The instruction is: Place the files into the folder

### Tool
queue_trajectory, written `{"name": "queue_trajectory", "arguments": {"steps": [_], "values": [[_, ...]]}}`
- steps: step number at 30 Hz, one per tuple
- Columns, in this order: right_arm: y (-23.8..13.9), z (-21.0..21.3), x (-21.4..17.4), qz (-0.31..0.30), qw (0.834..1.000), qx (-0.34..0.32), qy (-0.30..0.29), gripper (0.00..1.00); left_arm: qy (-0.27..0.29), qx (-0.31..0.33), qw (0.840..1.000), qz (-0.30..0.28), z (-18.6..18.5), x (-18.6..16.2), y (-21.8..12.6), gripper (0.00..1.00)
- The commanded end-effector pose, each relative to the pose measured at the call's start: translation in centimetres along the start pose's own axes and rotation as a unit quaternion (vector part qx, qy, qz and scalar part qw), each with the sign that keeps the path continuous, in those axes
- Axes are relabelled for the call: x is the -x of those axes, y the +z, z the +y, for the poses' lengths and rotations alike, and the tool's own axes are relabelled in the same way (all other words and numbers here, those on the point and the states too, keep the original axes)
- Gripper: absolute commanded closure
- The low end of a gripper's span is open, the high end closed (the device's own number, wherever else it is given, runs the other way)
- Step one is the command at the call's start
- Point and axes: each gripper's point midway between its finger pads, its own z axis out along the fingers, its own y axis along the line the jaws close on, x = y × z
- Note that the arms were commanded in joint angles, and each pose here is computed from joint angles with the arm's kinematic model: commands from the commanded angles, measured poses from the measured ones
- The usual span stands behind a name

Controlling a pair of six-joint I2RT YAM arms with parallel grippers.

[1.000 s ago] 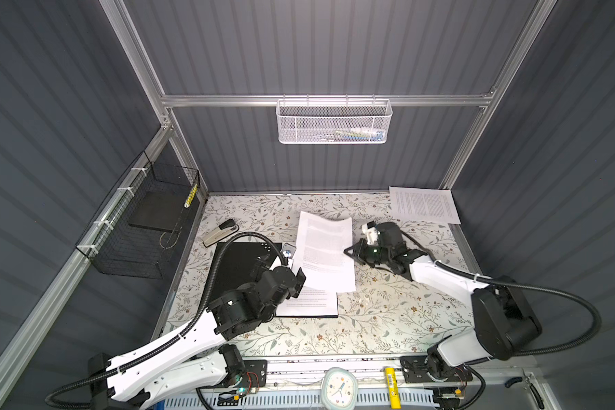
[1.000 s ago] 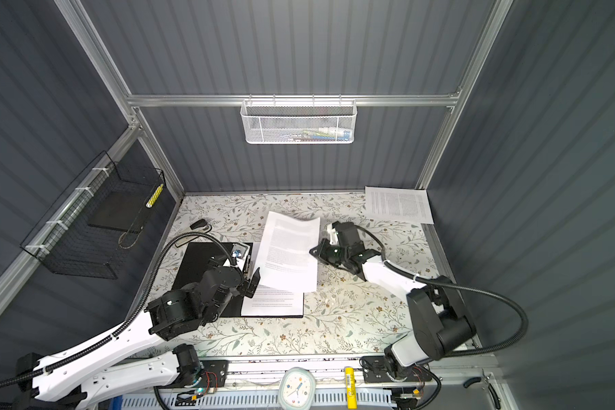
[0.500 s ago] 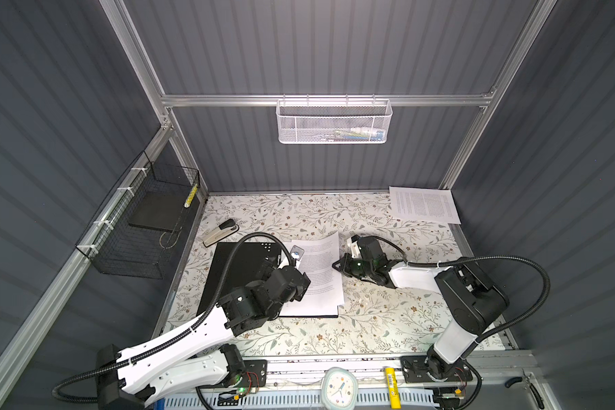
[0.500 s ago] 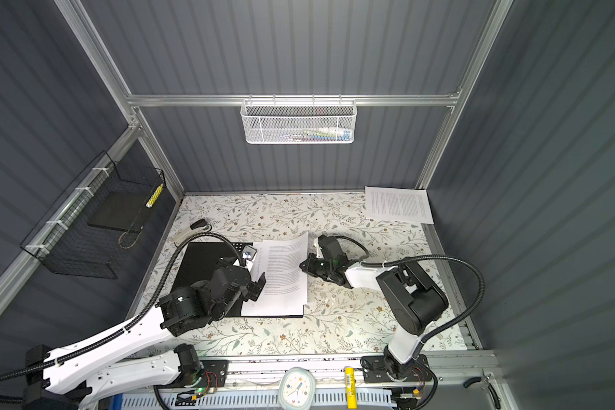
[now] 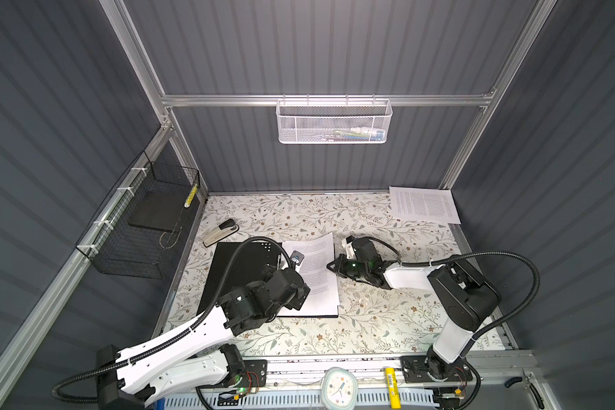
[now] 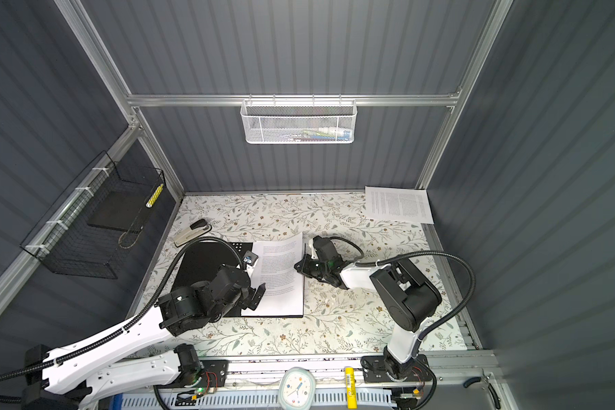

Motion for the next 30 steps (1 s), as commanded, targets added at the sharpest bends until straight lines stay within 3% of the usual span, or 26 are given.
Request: {"name": "queue_trajectory", "arguments": {"steps": [1,30], "values": [[0.7,0.14,0.07,-0.003,1.0,0.003,0.007,1.0,0.01,-0.003,1.0,0.018,-0.45,-0.45,0.64,0.0],[1.45,0.0,-0.82,-0.008,0.999,-0.001,0.031,1.0,0.011,-0.013,0.999,0.032,-0.79,-0.72,1.14,0.0]]}}
